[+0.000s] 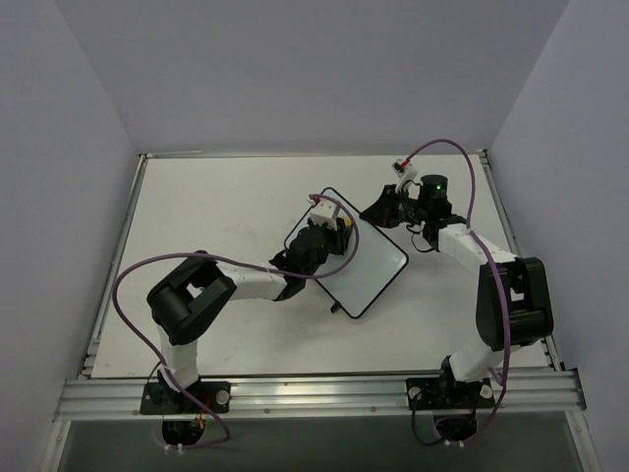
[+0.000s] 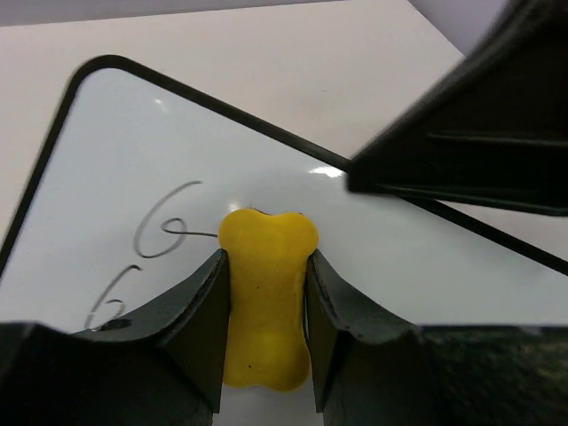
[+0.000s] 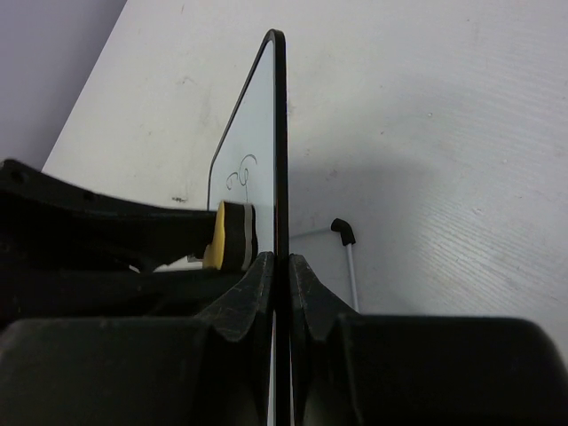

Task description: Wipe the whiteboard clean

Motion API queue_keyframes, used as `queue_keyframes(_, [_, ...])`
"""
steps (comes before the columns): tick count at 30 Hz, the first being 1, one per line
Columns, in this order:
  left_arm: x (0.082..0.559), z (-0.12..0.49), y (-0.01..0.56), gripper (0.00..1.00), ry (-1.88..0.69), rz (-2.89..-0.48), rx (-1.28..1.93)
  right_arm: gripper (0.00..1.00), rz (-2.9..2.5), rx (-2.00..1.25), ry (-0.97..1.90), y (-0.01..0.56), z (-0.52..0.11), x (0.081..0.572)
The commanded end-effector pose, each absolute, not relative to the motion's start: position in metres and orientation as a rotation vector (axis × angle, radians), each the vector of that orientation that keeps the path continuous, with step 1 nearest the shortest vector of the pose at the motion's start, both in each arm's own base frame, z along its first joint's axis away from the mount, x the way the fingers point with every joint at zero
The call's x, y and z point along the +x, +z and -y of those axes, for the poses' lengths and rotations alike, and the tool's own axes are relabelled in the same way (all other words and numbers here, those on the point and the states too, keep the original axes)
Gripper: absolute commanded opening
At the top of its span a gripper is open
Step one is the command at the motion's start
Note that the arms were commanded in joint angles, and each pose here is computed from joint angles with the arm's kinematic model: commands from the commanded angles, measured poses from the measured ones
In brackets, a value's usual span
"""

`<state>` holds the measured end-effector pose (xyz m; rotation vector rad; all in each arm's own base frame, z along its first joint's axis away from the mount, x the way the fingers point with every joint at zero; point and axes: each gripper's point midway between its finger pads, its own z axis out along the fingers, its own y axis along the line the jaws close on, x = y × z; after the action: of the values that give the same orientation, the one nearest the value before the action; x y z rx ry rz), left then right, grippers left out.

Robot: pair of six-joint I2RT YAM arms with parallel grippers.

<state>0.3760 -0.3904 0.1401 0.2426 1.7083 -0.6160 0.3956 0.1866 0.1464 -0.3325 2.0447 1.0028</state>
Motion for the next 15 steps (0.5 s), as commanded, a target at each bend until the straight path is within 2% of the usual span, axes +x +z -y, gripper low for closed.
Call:
queue_keyframes(1, [0.393,0.342,0.074,0.02,-0.440,-1.929,0.225,0.00,-2.014,-0.453,1.122,0.163,-0.214,0.374])
queue_keyframes(7, [0.412,0.300,0.059,0.02,-0.372,-1.973,0.139,0.00,-2.009,-0.461,1.118,0.164,-0.215,0.372])
queue_keyframes(15, [0.411,0.290,0.052,0.02,-0.380,-1.970,0.132,0.00,-2.010,-0.461,1.116,0.164,-0.215,0.371])
